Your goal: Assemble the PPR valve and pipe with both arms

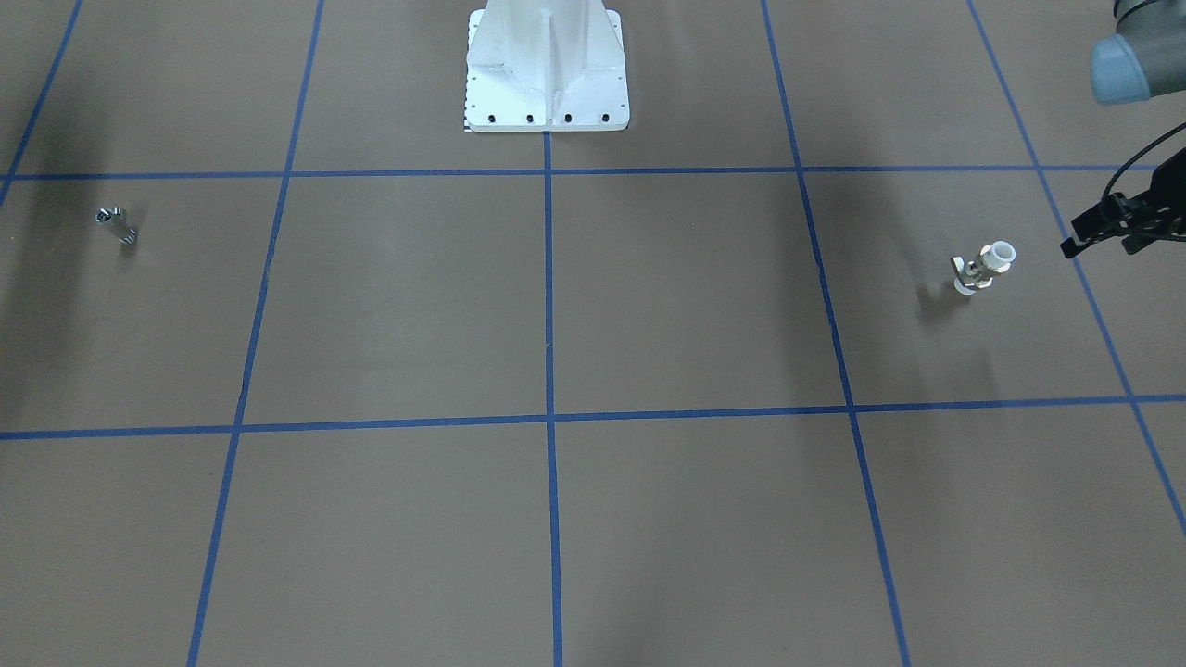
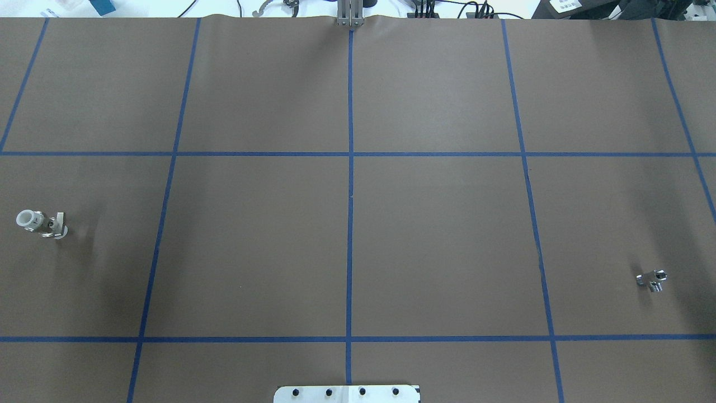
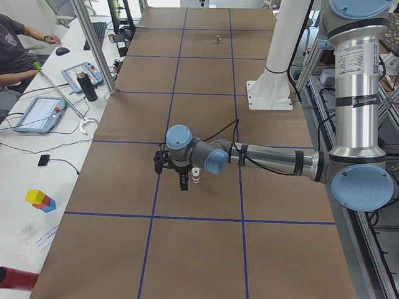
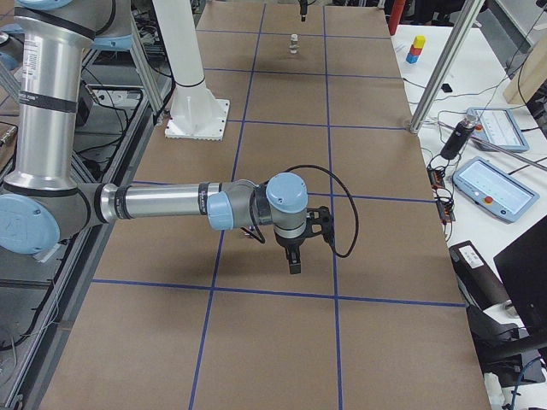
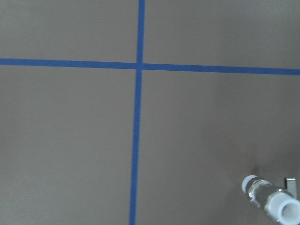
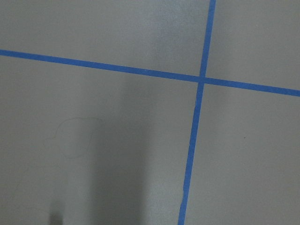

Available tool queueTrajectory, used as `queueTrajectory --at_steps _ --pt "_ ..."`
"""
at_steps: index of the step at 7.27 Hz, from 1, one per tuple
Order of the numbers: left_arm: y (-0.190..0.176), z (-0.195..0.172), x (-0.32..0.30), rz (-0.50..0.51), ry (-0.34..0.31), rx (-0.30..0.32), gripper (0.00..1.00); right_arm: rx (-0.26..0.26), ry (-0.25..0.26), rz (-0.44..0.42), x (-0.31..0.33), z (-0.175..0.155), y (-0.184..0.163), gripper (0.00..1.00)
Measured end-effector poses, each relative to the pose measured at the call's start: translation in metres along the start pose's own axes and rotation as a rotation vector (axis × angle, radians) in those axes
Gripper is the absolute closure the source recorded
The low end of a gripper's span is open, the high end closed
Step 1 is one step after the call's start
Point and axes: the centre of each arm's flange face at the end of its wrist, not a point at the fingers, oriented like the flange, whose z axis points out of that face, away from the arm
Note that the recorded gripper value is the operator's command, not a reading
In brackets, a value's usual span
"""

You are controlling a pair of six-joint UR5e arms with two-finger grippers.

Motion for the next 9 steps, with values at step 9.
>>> queueTrajectory --at_steps 9 --pt "0.046 0.071 0.059 0.044 -0.071 -0.063 0.23 -0.020 -0.008 -0.008 -0.006 0.011 0.000 0.00"
